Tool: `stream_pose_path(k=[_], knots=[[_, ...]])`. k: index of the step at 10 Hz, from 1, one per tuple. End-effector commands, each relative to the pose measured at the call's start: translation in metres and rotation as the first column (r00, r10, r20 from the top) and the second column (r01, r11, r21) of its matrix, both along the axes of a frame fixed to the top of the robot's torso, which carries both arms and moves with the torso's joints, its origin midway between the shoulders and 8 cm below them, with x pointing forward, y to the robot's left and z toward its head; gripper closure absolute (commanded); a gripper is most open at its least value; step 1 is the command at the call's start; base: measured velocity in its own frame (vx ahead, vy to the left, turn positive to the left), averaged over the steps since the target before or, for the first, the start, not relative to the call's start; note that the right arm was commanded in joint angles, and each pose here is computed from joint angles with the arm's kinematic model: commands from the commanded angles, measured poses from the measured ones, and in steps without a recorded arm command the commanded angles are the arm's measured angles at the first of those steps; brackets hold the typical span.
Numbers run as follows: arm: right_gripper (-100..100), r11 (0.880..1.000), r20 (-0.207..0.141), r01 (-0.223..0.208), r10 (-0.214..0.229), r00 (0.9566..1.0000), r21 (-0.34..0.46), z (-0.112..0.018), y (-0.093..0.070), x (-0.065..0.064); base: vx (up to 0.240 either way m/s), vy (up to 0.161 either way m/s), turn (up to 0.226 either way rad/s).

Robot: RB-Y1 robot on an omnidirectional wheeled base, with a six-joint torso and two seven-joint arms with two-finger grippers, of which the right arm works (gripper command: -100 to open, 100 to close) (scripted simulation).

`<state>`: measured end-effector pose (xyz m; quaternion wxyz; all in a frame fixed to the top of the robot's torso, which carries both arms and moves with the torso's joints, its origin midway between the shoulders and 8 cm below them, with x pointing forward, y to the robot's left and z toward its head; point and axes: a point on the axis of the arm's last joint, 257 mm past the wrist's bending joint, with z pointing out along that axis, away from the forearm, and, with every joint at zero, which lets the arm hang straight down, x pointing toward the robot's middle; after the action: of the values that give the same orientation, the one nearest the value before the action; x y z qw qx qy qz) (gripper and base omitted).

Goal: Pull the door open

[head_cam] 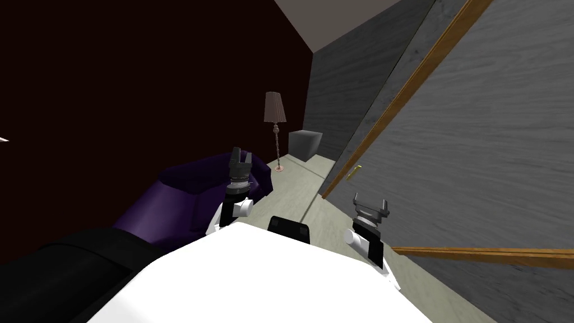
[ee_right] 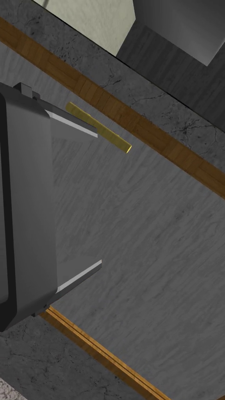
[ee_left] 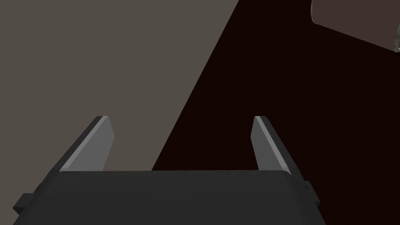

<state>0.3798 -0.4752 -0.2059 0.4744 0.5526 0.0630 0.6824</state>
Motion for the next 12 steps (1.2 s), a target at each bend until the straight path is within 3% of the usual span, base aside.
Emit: stream_pose_path(k=[1,5,9,10,12], knots=[[-100,0.998,0.005,0.013,-0.013,0.9999,0.062,-0.012,-0.014,-0.001,0.056,-0.097,0.173],[-100,0.984,0.008,0.045,-0.047,0.9988,0.170,-0.040,-0.040,-0.010,0.052,-0.073,0.148],[-100,0.949,0.023,0.091,-0.103,0.9944,0.303,-0.071,-0.072,-0.025,0.052,-0.088,0.206],[-100,0.948,0.019,0.093,-0.104,0.9944,0.304,-0.073,-0.072,-0.025,0.028,-0.061,0.065],[-100,0.924,0.024,0.118,-0.136,0.9904,0.364,-0.088,-0.087,-0.034,0.032,-0.050,0.181]])
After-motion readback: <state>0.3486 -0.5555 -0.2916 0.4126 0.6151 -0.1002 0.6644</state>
